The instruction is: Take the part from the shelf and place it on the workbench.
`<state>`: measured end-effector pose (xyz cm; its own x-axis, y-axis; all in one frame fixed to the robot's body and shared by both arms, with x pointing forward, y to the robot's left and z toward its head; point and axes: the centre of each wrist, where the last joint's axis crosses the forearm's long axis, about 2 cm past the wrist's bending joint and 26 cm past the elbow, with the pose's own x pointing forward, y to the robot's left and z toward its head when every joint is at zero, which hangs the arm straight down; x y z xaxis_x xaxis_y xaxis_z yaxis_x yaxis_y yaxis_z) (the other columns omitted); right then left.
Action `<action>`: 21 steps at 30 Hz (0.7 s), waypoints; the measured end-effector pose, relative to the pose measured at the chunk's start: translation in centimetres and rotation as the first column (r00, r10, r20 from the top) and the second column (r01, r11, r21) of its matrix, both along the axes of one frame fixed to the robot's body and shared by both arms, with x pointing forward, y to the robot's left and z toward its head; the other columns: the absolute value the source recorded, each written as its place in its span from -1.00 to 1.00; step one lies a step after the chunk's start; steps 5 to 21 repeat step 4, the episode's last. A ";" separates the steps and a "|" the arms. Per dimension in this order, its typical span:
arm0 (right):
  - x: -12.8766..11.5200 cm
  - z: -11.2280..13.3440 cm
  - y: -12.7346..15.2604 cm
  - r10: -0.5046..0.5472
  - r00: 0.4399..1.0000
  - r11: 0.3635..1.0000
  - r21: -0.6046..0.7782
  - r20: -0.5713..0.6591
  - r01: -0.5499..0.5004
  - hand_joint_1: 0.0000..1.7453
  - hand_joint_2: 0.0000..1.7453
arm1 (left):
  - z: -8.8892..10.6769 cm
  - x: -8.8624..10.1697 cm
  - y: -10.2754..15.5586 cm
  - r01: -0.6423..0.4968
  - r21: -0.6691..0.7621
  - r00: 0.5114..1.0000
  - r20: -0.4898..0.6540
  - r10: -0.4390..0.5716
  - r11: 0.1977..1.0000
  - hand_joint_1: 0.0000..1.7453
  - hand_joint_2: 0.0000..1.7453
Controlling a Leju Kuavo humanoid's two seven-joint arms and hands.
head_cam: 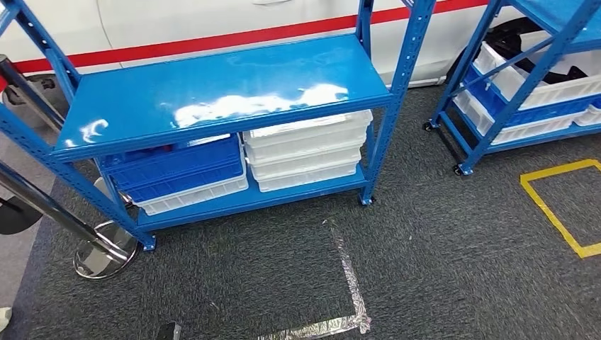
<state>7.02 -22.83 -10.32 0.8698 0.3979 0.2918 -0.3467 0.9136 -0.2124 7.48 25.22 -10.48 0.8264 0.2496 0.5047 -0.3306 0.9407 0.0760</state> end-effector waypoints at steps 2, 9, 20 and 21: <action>0.0 0.0 0.1 0.027 1.000 1.000 -0.009 0.001 -0.027 -1.00 -1.00 | 0.0 -0.1 0.0 0.000 0.000 1.000 -0.003 0.000 1.000 -1.00 -1.00; 0.1 0.0 0.1 0.048 0.999 0.999 -0.019 0.002 -0.048 -1.00 -1.00 | 0.0 0.0 0.1 -0.001 0.000 1.000 -0.003 0.001 1.000 -1.00 -1.00; 0.1 0.0 0.1 0.048 0.999 0.999 -0.019 0.002 -0.048 -1.00 -1.00 | 0.0 0.0 0.1 -0.001 0.000 1.000 -0.003 0.001 1.000 -1.00 -1.00; 0.1 0.0 0.1 0.048 0.999 0.999 -0.019 0.002 -0.048 -1.00 -1.00 | 0.0 0.0 0.1 -0.001 0.000 1.000 -0.003 0.001 1.000 -1.00 -1.00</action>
